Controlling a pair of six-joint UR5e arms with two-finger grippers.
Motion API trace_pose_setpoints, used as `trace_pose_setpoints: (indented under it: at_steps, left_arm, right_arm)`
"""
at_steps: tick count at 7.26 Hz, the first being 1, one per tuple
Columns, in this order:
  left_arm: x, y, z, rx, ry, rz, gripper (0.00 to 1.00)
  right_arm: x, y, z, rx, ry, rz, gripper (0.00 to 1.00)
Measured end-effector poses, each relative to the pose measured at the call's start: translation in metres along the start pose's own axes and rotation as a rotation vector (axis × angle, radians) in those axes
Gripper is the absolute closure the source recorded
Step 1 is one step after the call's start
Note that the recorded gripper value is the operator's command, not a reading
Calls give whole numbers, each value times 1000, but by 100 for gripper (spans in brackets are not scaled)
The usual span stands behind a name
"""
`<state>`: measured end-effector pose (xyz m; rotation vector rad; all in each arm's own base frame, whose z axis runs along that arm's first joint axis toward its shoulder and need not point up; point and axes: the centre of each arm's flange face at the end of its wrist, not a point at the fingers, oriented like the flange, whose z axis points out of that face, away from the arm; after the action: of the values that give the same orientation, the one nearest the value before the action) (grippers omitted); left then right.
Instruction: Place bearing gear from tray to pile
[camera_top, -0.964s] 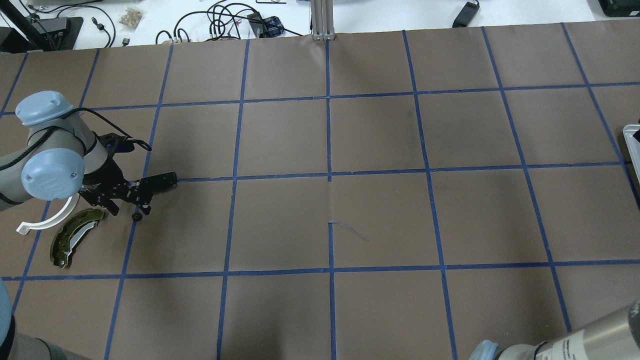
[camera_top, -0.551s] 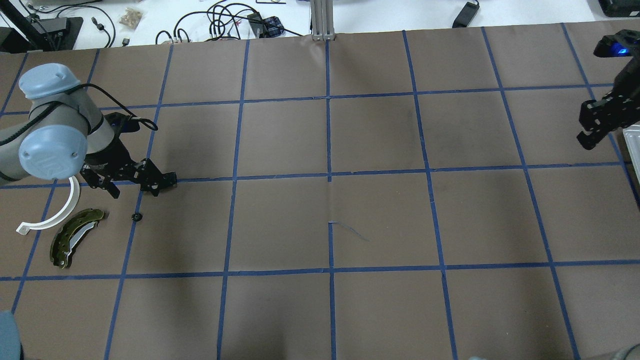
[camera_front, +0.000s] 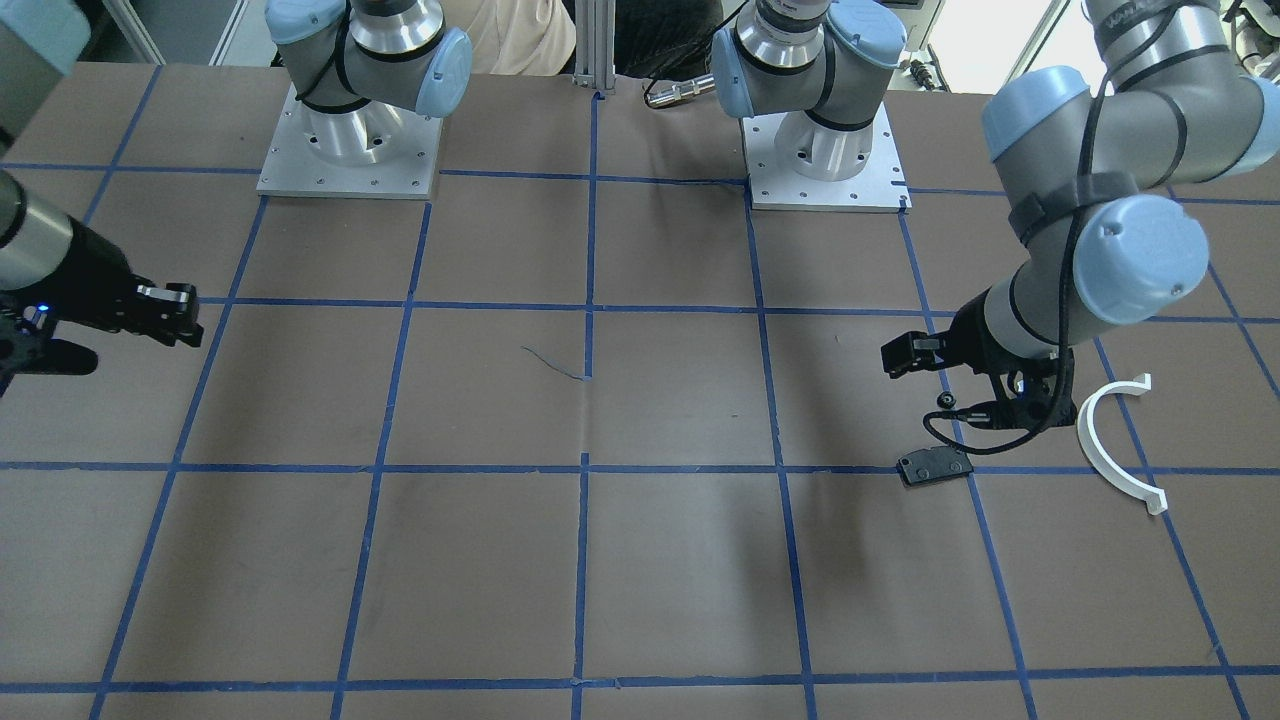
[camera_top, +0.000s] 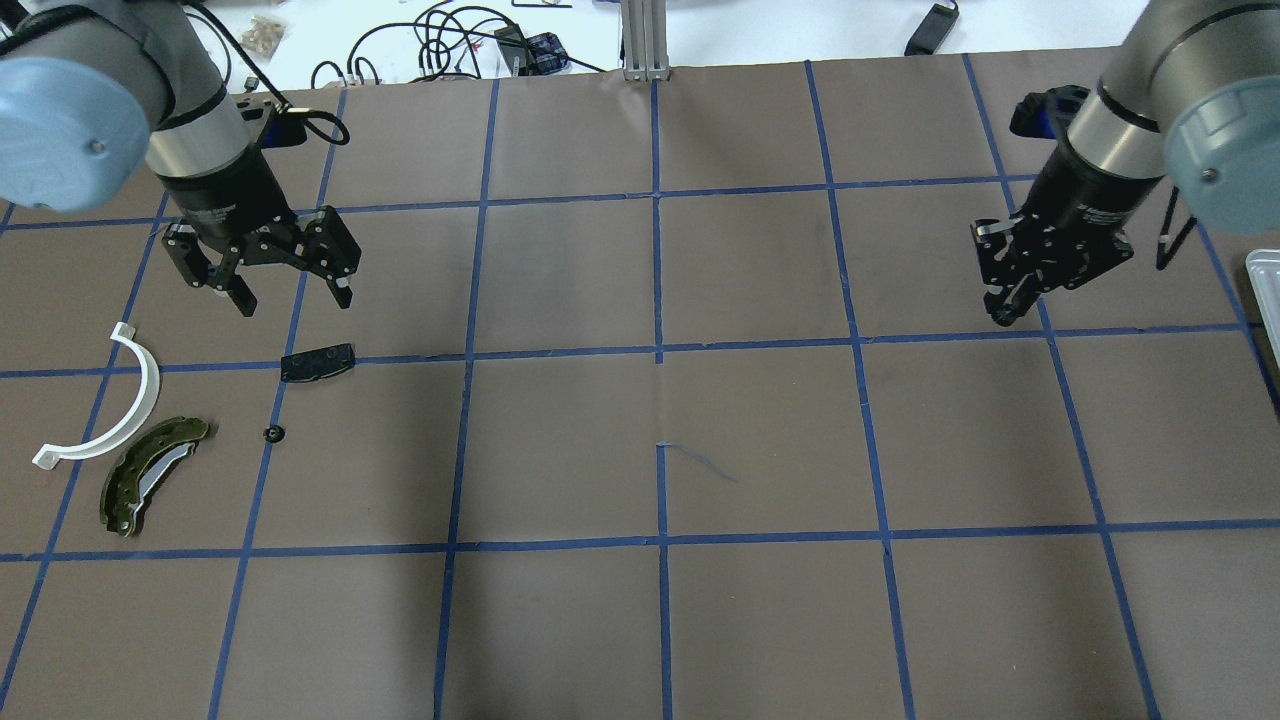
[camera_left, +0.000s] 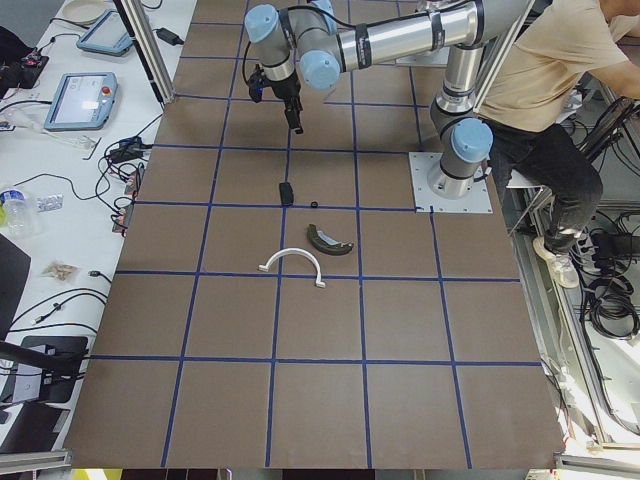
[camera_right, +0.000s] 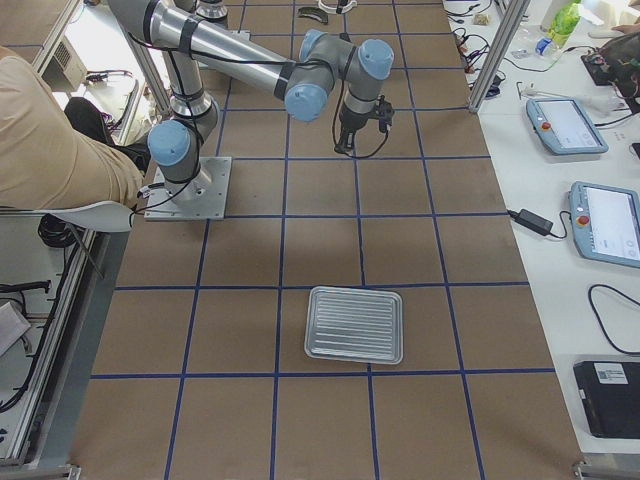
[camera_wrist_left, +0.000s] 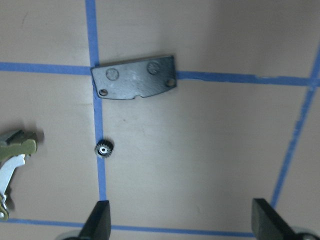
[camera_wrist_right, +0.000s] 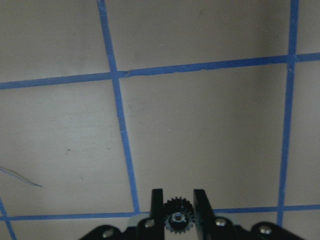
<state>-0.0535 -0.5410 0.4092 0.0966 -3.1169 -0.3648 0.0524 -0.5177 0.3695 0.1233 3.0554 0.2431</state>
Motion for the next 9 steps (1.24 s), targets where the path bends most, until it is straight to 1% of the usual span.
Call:
trace_pose_setpoints:
  at_steps: [1, 2, 3, 4, 5, 7, 8, 9]
  left_arm:
    - [12, 18, -32, 40, 15, 5, 0]
    - [20, 39, -57, 91, 29, 25, 0]
    - [31, 54, -72, 143, 36, 53, 0]
    - [48, 60, -77, 191, 31, 79, 0]
    - [72, 65, -73, 230, 24, 84, 0]
    - [106, 76, -62, 301, 28, 74, 0]
    - [110, 78, -62, 320, 24, 92, 0]
    - [107, 79, -63, 330, 6, 123, 0]
  right_arm:
    - [-40, 5, 3, 16, -5, 5, 100]
    - [-77, 11, 8, 36, -16, 32, 100]
    - [-114, 16, 17, 53, -30, 63, 100]
    - [-152, 19, 29, 74, -40, 90, 100]
    - [-189, 24, 46, 88, -46, 111, 100]
    - [-246, 38, 84, 66, -39, 117, 100]
    - [-267, 42, 102, 60, -44, 125, 100]
    - [-286, 43, 120, 65, -56, 149, 100]
